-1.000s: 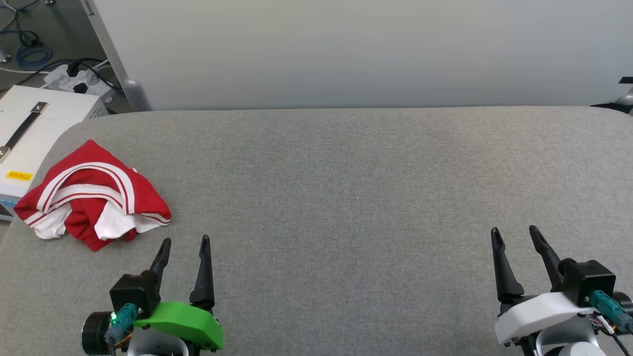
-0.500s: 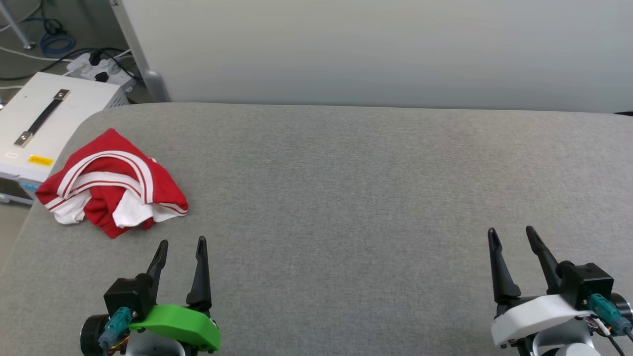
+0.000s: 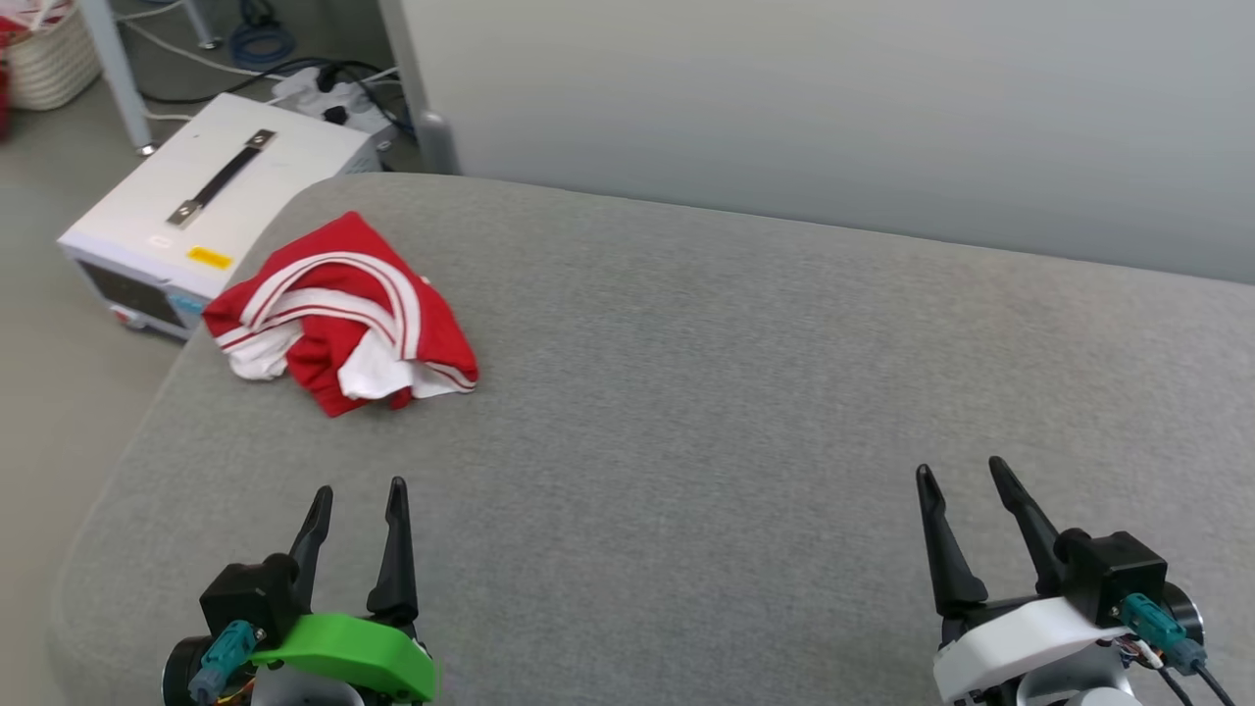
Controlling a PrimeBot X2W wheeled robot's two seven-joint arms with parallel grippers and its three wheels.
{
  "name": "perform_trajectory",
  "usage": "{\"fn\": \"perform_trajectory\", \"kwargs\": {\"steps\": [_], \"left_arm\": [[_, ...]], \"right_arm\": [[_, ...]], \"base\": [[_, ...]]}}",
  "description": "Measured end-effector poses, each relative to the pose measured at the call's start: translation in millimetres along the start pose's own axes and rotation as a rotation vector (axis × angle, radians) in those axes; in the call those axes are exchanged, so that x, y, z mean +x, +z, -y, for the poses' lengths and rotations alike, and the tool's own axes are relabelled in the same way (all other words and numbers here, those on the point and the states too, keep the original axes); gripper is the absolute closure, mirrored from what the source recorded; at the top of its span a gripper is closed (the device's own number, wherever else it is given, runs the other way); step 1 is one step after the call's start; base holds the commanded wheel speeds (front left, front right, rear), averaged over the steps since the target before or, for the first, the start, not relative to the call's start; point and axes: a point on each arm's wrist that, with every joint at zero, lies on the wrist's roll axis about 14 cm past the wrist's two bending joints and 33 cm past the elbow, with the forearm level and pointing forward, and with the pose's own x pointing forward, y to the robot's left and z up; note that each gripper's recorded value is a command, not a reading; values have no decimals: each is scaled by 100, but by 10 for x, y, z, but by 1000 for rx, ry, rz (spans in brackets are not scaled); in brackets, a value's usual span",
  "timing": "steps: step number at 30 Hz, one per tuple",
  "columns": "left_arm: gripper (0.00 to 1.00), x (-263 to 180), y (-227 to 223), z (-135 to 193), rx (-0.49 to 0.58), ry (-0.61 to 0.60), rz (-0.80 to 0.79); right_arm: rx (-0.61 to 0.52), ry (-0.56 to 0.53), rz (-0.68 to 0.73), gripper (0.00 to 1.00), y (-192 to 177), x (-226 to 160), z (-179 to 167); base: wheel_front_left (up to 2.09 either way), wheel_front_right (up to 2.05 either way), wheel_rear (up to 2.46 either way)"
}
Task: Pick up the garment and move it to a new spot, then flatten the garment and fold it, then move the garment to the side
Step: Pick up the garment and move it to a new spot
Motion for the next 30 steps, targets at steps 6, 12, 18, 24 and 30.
{"fn": "perform_trajectory", "kwargs": {"steps": [6,12,18,24,30], "left_arm": [[0,-175,55,-233,0,69,23],[0,-386,40,-419,39,126,20],[0,-530,72,-541,35,169,36],[0,-591,101,-597,30,193,45],[0,-580,135,-597,23,194,56]], "right_arm": [[21,90,-2,0,-39,128,-288],[41,170,-3,0,-64,225,-551],[66,230,-3,0,-81,287,-760],[76,258,-15,0,-126,320,-850],[79,256,-21,0,-150,326,-843]], "base": [[0,0,0],[0,0,0],[0,0,0],[0,0,0],[0,0,0]]}}
